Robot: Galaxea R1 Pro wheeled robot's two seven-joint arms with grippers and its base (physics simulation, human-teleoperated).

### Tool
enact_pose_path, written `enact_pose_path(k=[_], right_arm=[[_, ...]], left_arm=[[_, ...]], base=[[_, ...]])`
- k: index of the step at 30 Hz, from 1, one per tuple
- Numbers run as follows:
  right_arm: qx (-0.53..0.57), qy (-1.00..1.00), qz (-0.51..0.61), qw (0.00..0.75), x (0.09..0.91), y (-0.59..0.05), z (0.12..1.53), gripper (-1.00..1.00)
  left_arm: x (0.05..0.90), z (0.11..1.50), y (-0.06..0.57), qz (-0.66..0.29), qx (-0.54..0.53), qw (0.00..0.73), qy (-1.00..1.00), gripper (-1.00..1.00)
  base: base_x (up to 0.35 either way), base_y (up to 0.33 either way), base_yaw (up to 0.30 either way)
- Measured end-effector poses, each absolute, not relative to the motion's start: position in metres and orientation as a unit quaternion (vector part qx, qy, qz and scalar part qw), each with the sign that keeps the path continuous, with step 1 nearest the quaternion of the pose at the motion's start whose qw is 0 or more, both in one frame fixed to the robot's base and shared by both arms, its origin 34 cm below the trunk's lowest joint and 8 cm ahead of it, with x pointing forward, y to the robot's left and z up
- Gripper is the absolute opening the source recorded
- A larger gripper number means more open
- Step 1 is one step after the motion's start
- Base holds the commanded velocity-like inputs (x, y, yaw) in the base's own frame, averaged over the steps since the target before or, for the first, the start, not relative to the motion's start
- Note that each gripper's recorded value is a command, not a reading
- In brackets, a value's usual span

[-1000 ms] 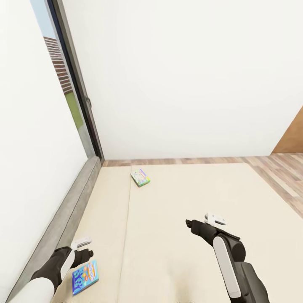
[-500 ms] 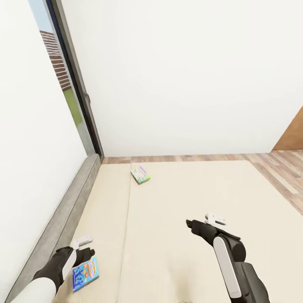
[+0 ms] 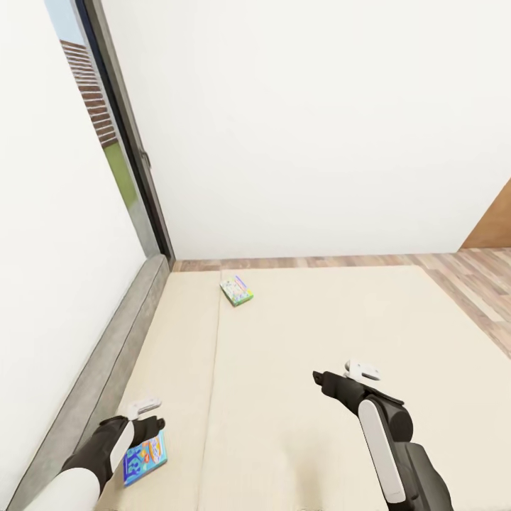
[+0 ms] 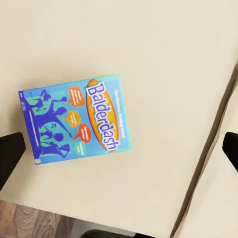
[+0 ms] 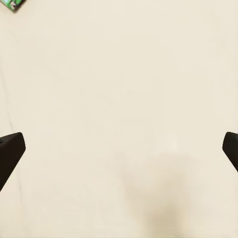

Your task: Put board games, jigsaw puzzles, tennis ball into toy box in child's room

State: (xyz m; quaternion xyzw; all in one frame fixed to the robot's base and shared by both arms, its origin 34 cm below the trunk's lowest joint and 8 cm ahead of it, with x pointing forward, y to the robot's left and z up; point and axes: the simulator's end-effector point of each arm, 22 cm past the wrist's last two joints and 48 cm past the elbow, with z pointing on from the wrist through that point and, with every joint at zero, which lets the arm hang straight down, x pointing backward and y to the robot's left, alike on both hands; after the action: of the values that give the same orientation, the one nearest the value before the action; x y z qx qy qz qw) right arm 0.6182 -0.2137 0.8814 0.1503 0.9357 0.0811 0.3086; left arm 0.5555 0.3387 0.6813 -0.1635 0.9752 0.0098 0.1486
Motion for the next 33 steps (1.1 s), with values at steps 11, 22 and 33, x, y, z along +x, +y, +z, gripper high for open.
enact_pose_path(k=[11,22,33], right_arm=[[0.151,0.938,0.081,0.301,0.616,-0.213,0.873,1.0],[0.151,0.941,0.077,0.292,0.614,-0.215,0.864,1.0],[0.152,0.944,0.073,0.284,0.611,-0.218,0.855,1.0]], left_arm=[[0.578,0.685,0.35,0.026,-0.159,0.212,0.964,1.0],[0.576,0.679,0.361,0.036,-0.155,0.213,0.964,1.0],[0.563,0.675,0.399,0.058,-0.158,0.193,0.967,1.0]], base=[[0.0,0.0,0.0],[0.0,0.0,0.0],[0.0,0.0,0.0]])
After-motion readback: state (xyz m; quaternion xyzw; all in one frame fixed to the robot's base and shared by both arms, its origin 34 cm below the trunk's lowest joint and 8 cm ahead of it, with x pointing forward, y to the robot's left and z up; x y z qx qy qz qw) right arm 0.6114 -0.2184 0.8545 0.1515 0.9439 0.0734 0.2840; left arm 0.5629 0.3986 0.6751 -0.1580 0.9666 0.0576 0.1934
